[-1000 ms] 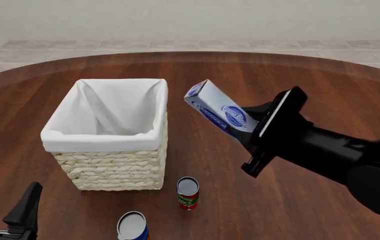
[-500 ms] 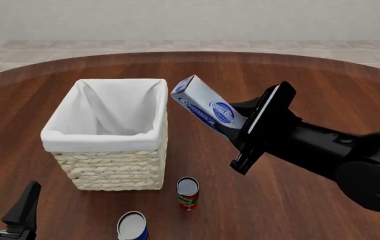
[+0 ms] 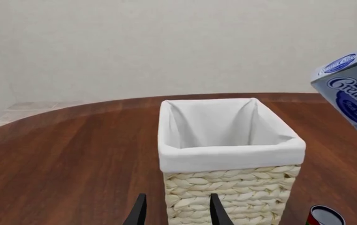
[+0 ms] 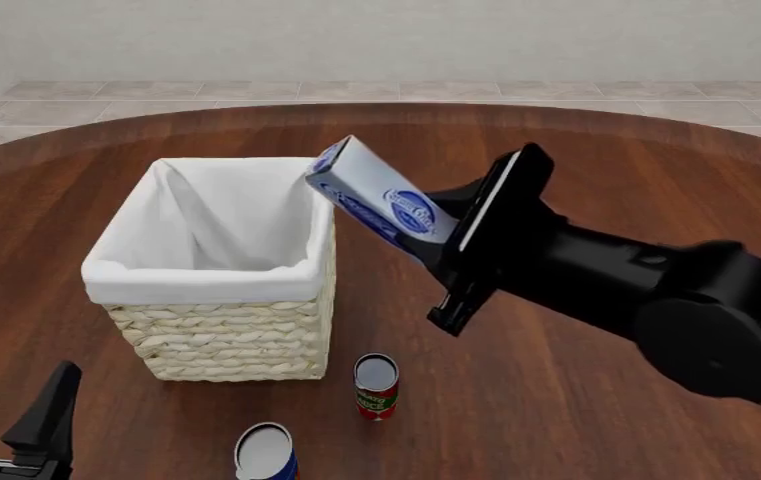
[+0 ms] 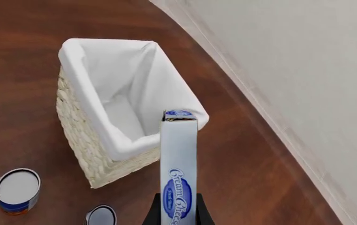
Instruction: Pick up the cream cheese box, and put it in the basket.
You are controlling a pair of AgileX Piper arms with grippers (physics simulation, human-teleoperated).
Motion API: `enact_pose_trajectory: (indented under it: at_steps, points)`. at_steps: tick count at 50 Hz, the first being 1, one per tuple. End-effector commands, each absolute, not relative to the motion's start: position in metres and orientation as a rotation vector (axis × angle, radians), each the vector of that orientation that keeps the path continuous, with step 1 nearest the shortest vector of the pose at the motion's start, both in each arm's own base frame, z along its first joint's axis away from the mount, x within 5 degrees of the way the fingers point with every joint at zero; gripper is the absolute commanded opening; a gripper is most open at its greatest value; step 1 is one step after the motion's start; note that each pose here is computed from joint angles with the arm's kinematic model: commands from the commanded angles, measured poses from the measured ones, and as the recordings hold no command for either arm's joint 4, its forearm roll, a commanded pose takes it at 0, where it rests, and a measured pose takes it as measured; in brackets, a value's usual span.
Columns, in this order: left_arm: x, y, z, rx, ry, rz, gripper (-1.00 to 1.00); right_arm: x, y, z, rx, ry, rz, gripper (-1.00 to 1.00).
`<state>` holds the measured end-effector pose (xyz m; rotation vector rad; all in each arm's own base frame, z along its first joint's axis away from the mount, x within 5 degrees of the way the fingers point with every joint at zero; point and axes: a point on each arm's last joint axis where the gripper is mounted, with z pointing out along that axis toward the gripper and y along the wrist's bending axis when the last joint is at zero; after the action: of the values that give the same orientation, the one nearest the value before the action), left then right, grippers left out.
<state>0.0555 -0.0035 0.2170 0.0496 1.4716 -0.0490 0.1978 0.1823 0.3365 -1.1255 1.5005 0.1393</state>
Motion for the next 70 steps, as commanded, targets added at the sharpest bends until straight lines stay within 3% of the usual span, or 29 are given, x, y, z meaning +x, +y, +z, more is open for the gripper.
enact_pose_trajectory:
  at_steps: [1,70]
  points:
    - [0.055,-0.004,0.218,0.052,1.469,-0.049,1.0,0.2,0.194,0.344,-1.127,1.477,0.164,-1.0]
    - [0.055,-0.004,0.217,0.055,1.47,-0.058,1.0,0.208,0.242,0.36,-1.222,1.382,0.192,-1.0]
